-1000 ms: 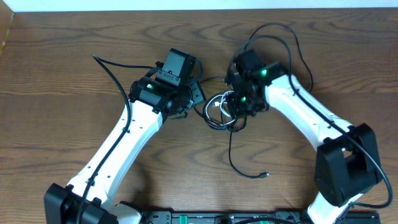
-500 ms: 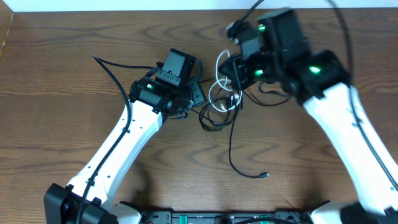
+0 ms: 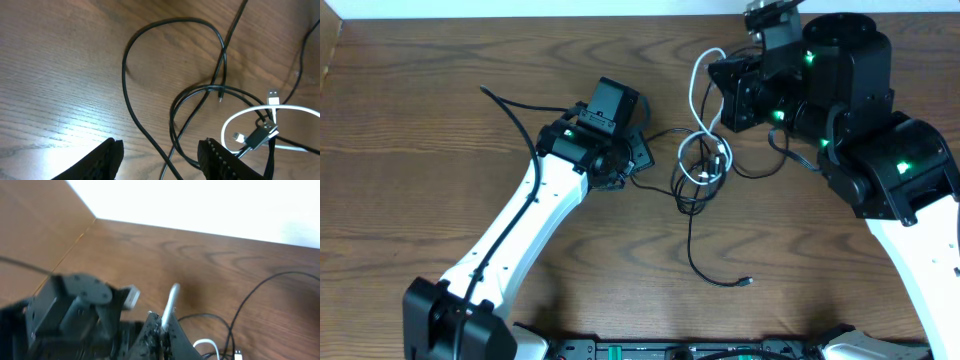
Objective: Untangle cables
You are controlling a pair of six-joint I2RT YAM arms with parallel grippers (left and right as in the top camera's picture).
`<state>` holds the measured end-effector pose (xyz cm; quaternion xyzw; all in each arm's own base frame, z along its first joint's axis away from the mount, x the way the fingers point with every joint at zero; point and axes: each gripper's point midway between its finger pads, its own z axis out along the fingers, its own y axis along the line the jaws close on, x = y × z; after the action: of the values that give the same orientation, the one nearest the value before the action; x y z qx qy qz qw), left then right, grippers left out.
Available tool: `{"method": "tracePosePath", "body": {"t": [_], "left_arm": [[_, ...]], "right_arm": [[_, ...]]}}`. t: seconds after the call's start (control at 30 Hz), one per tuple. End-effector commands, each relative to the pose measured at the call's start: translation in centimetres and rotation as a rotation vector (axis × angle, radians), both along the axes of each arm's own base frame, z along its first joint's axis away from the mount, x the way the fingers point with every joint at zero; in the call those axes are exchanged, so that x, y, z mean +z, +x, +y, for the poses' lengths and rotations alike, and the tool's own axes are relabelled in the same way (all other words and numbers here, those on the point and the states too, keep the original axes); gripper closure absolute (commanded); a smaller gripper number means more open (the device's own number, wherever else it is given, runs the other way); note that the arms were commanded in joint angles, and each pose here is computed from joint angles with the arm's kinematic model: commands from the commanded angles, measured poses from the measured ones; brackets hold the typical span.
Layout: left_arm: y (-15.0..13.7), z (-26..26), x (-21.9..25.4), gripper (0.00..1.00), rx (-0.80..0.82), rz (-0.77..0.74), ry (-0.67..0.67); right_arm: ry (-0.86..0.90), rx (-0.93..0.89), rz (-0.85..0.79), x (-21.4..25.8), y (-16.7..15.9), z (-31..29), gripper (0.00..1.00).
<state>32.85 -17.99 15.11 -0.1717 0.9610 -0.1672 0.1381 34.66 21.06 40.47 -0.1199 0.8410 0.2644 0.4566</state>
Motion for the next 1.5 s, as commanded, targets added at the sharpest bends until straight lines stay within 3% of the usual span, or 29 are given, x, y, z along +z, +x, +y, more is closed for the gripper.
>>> {"method": "tracePosePath", "body": {"t": [0.0,0.3,0.5,0.53,0.63,0.7,0.83,0.87,0.9,0.97,1.17,1.27,1.37,1.47], "left_arm": [[-0.1,-0.4,-0.3,0.46,-0.018,0.019,-0.013],[-0.1,-0.4,-0.3,0.46,-0.052,0.009,-0.002],[-0.1,-0.4,-0.3,0.46,-0.052,0.008,-0.002],[-0.1,-0.4,-0.3,0.46,-0.052,0.008,-0.003],[-0.2,-0.7,-0.3,0.46,-0.059,0.014,-0.017],[-0.6,-1.4,-0.1,0.46,-0.088,0.028,-0.054],[-1.2,-2.5,0.1,0.46,-0.183,0.03,-0.095],[-1.3,-2.5,0.2,0.46,-0.2,0.028,-0.096],[-1.4,-2.5,0.1,0.46,-0.206,0.03,-0.092],[-1.8,-2.3,0.0,0.3,-0.217,0.043,-0.083],[-3.4,-4.8,0.5,0.26,-0.427,0.016,-0.139],[-4.0,-5.5,0.5,0.23,-0.453,0.014,-0.126],[-4.3,-5.9,0.3,0.1,-0.468,0.007,-0.097],[-4.6,-6.2,0.1,0.08,-0.478,0.003,-0.077]], "right_arm": [[0.041,-0.104,-0.053,2.0,1.3,-1.5,0.99],[0.199,-0.215,-0.394,12.4,0.4,-5.8,0.99],[0.152,-0.274,-0.332,10.9,-0.1,-8.4,0.99],[0.133,-0.274,-0.295,9.8,0.0,-8.4,0.94],[0.032,-0.261,-0.176,5.9,0.2,-8.3,0.69],[-0.032,-0.25,-0.093,3.2,0.4,-8.2,0.42],[-0.093,-0.248,0.048,-1.1,1.3,-7.9,0.12],[-0.095,-0.255,0.078,-1.9,1.6,-7.9,0.08],[-0.092,-0.268,0.115,-2.8,1.9,-7.9,0.06],[-0.082,-0.313,0.203,-4.9,2.8,-8.5,0.02],[-0.145,-0.404,0.374,-9.6,3.7,-12.0,0.01],[-0.167,-0.452,0.452,-11.5,3.7,-14.1,0.01],[-0.18,-0.495,0.517,-12.8,3.4,-15.9,0.01],[-0.181,-0.531,0.551,-13.5,3.3,-17.4,0.01]]}}
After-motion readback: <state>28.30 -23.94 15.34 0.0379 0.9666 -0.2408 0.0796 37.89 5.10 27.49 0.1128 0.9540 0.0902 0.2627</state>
